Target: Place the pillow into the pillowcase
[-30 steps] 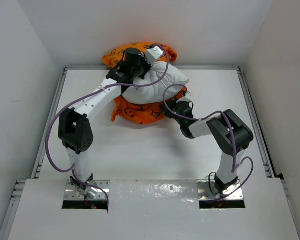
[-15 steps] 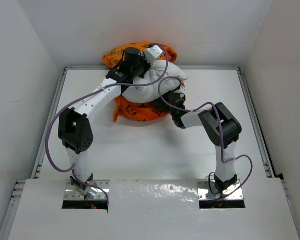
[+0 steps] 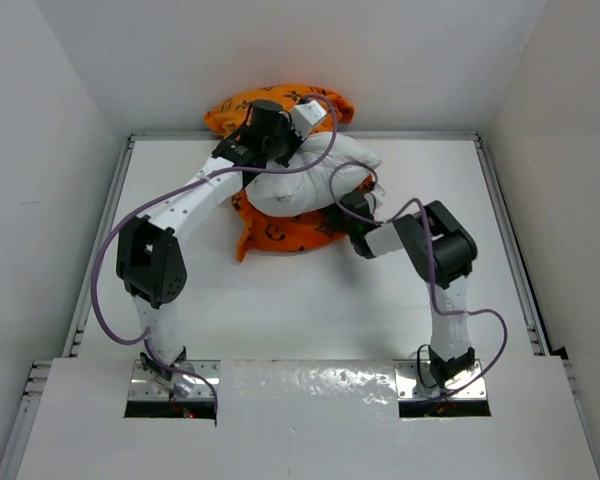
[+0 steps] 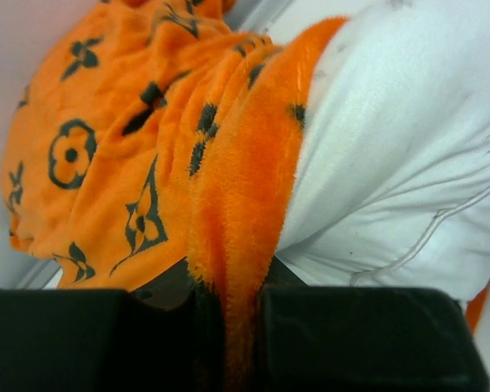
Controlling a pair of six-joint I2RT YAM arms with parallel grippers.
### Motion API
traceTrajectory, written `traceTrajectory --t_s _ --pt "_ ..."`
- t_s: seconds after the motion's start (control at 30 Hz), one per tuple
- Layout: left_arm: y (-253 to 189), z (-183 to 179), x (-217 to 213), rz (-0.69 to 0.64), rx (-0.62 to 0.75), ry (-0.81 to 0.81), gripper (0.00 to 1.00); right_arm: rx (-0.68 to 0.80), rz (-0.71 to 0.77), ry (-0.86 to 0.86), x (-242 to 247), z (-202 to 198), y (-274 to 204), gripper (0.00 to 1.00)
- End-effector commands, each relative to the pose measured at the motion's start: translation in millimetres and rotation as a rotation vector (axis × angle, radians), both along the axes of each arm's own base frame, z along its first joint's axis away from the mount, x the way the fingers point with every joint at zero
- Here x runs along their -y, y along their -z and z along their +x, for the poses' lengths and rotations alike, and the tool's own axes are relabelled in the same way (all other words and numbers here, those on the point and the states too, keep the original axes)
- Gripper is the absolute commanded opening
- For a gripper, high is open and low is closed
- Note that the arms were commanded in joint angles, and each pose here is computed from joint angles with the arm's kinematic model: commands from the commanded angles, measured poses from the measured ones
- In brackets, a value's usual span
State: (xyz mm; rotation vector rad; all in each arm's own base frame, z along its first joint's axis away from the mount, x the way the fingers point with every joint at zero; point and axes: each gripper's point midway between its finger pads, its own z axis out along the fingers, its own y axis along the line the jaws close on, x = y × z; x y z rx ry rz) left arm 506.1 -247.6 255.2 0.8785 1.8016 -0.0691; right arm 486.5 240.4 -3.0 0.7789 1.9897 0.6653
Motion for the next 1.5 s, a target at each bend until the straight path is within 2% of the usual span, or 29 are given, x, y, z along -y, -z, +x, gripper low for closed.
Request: traceTrajectory --t_s 0.0,0.03,0.07,0.1,0.13,0.23,0.33,0.37,0.43,0.47,0.5,0.57,0.6,0.63,0.7,0.73,0.77,0.8,0.83,0.9,0.93,1.0,1.07,1.1,1.23,1.3,1.37,1.4,1.47 --pt "-28.6 13.5 -38.1 0.038 0.100 -0.076 0.00 0.004 -0.055 0.153 87.6 -27.4 -3.5 0.00" --pt "-13.3 10.5 -40.6 0.091 0.081 -0.054 0.00 0.123 -0.062 0.116 93.5 -27.8 -46.6 0.00" --pt "5.5 4.3 -43.1 0.124 0.030 -0.038 0.00 0.135 -0.098 0.076 103.9 -48.0 -44.3 0.00" --pt "29.5 -3.4 -39.1 0.140 -0.029 0.010 0.00 0.223 -0.106 0.020 102.4 -47.6 -68.2 0.00" --pt "42.4 -9.3 -36.6 0.153 -0.061 0.041 0.00 0.283 -0.125 -0.106 88.7 -57.1 -90.8 0.00" --pt "67.0 -20.4 -30.3 0.164 -0.109 0.108 0.00 0.357 -0.107 -0.327 62.0 -83.8 -112.7 0.00" --pt "72.1 -21.0 -29.6 0.198 -0.091 0.139 0.10 0.364 -0.038 -0.405 53.2 -112.0 -112.1 0.00" --pt "67.7 -25.0 -20.9 0.187 -0.091 0.196 0.25 0.370 -0.028 -0.404 53.5 -116.6 -112.6 0.00" --pt "67.3 -43.2 -12.8 0.211 -0.132 0.324 0.46 0.376 -0.009 -0.396 55.0 -121.4 -114.6 0.00" --pt "43.4 -49.7 5.1 0.155 -0.103 0.431 0.63 0.388 -0.007 -0.417 51.3 -121.9 -119.6 0.00" --pt "30.7 -56.8 14.5 0.119 -0.105 0.483 0.69 0.380 -0.016 -0.429 50.5 -121.2 -118.8 0.00" --pt "-29.7 -75.4 43.8 -0.033 -0.068 0.632 0.99 0.400 -0.031 -0.445 47.0 -115.2 -126.4 0.00" --pt "-51.1 -81.7 52.8 -0.082 -0.045 0.680 1.00 0.410 -0.048 -0.451 47.0 -113.1 -128.1 0.00" --pt "-97.4 -91.5 69.2 -0.142 0.048 0.756 1.00 0.426 -0.059 -0.451 46.8 -108.4 -134.4 0.00" --pt "-119.9 -104.6 93.4 -0.186 0.074 0.813 1.00 0.422 -0.070 -0.450 46.0 -102.2 -135.4 0.00" --pt "-125.0 -110.0 101.6 -0.178 0.098 0.855 0.97 0.427 -0.064 -0.444 45.6 -100.2 -136.3 0.00" --pt "-116.7 -116.9 109.1 -0.159 0.090 0.887 0.92 0.414 -0.031 -0.430 45.2 -98.2 -133.8 0.00" --pt "-86.8 -129.3 118.6 -0.131 0.015 0.920 0.81 0.415 -0.003 -0.423 44.2 -99.0 -133.6 0.00" --pt "-73.2 -133.6 122.2 -0.113 0.000 0.943 0.77 0.416 0.028 -0.406 46.8 -97.8 -134.1 0.00" --pt "-57.0 -143.2 134.7 -0.124 -0.027 0.985 0.73 0.435 0.118 -0.394 44.7 -98.5 -141.1 0.00" --pt "-45.9 -148.0 140.1 -0.159 -0.082 0.988 0.72 0.435 0.135 -0.394 44.4 -98.5 -142.1 0.00" --pt "-48.1 -148.3 153.2 -0.191 -0.058 0.997 0.70 0.427 0.158 -0.406 40.8 -99.8 -143.2 0.00" --pt "-31.7 -150.2 156.7 -0.173 -0.080 1.009 0.58 0.432 0.179 -0.395 41.6 -99.9 -146.1 0.00" --pt "-28.1 -151.4 156.4 -0.162 -0.084 1.016 0.56 0.436 0.181 -0.391 42.3 -99.2 -147.1 0.00" --pt "-12.2 -167.0 149.3 -0.102 -0.116 1.079 0.55 0.422 0.188 -0.377 43.8 -96.1 -144.5 0.00" --pt "3.0 -175.0 148.8 -0.064 -0.158 1.077 0.58 0.423 0.213 -0.373 42.7 -95.5 -145.4 0.00" --pt "22.9 -168.7 145.0 -0.002 -0.174 1.028 0.63 0.427 0.241 -0.367 41.5 -94.5 -145.7 0.00" --pt "41.4 -164.1 143.4 0.016 -0.183 1.002 0.70 0.432 0.247 -0.370 40.7 -93.9 -147.3 0.00" --pt "62.0 -143.8 136.7 0.043 -0.194 0.863 0.71 0.432 0.251 -0.375 39.8 -94.5 -148.5 0.00"
